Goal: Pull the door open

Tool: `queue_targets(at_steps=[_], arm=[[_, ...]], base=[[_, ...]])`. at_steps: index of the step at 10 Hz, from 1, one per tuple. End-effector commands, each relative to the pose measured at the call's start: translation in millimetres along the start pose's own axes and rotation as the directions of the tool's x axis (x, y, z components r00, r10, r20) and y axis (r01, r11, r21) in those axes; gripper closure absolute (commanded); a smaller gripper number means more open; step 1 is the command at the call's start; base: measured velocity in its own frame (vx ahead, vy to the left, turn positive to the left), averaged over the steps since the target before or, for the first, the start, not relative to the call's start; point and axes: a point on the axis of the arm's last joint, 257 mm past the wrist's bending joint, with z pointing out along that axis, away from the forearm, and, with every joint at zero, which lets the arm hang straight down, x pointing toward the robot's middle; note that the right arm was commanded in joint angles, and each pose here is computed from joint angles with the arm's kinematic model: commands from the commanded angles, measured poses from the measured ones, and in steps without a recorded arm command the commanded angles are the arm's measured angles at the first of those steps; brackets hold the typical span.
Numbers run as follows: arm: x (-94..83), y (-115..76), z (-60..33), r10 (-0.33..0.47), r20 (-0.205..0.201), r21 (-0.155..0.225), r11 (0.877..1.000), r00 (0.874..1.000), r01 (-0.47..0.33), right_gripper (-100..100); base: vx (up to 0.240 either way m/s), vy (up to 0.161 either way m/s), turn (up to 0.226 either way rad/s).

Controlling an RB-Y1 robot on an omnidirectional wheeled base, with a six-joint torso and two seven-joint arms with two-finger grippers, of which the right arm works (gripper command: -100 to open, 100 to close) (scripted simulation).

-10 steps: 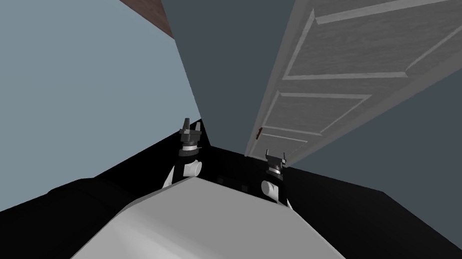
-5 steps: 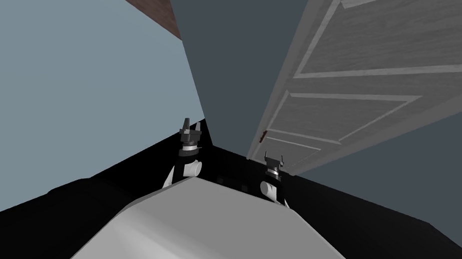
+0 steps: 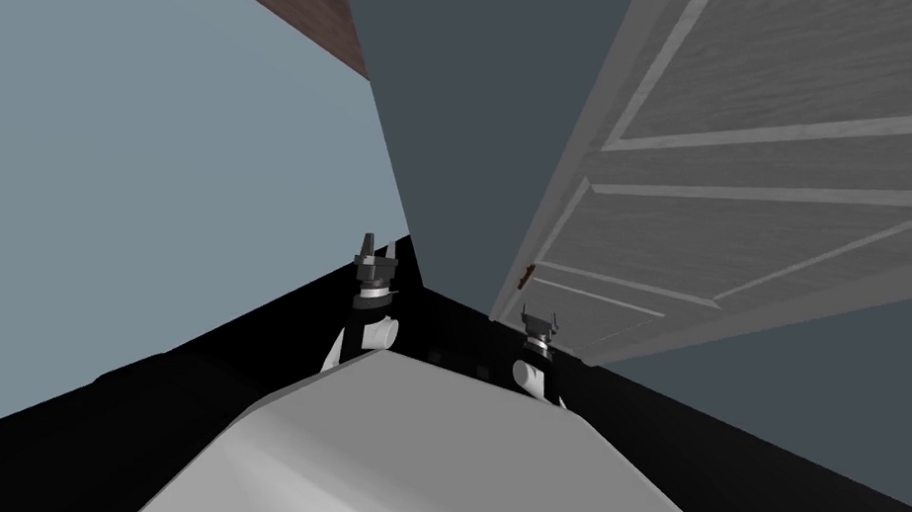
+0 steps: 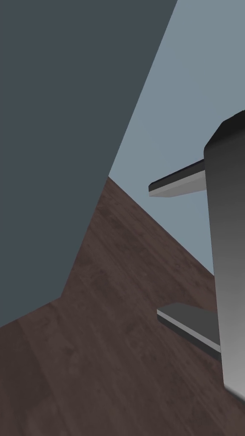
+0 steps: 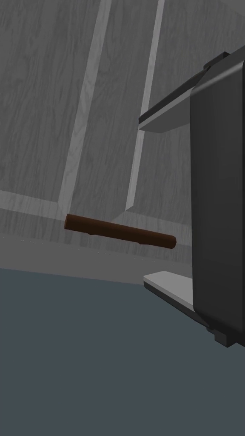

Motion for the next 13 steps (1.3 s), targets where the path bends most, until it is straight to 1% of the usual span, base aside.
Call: queue_targets(at_steps=[1,4,8,10,11,12,13], arm=[[-13.7,0.8,-1.4,0.033,0.025,-0.005,0.999,0.999,-0.033,-100],[-34.6,3.2,-5.6,0.084,0.064,-0.018,0.996,0.994,-0.083,-100],[-59.2,7.7,-11.6,0.143,0.11,-0.042,0.989,0.984,-0.139,-100],[-79.4,12.9,-17.5,0.19,0.145,-0.068,0.981,0.971,-0.181,-100],[-83.7,14.3,-18.8,0.2,0.153,-0.074,0.979,0.968,-0.19,-100],[-91.8,17.0,-21.5,0.218,0.166,-0.087,0.975,0.962,-0.206,-100],[-94.7,18.0,-22.5,0.225,0.171,-0.092,0.973,0.959,-0.212,-100]], base=[[0.081,-0.068,0.151],[0.067,-0.064,0.15],[0.064,-0.066,0.126],[0.09,-0.095,0.203],[0.08,-0.071,0.126],[0.067,-0.083,0.175],[0.056,-0.084,0.103]])
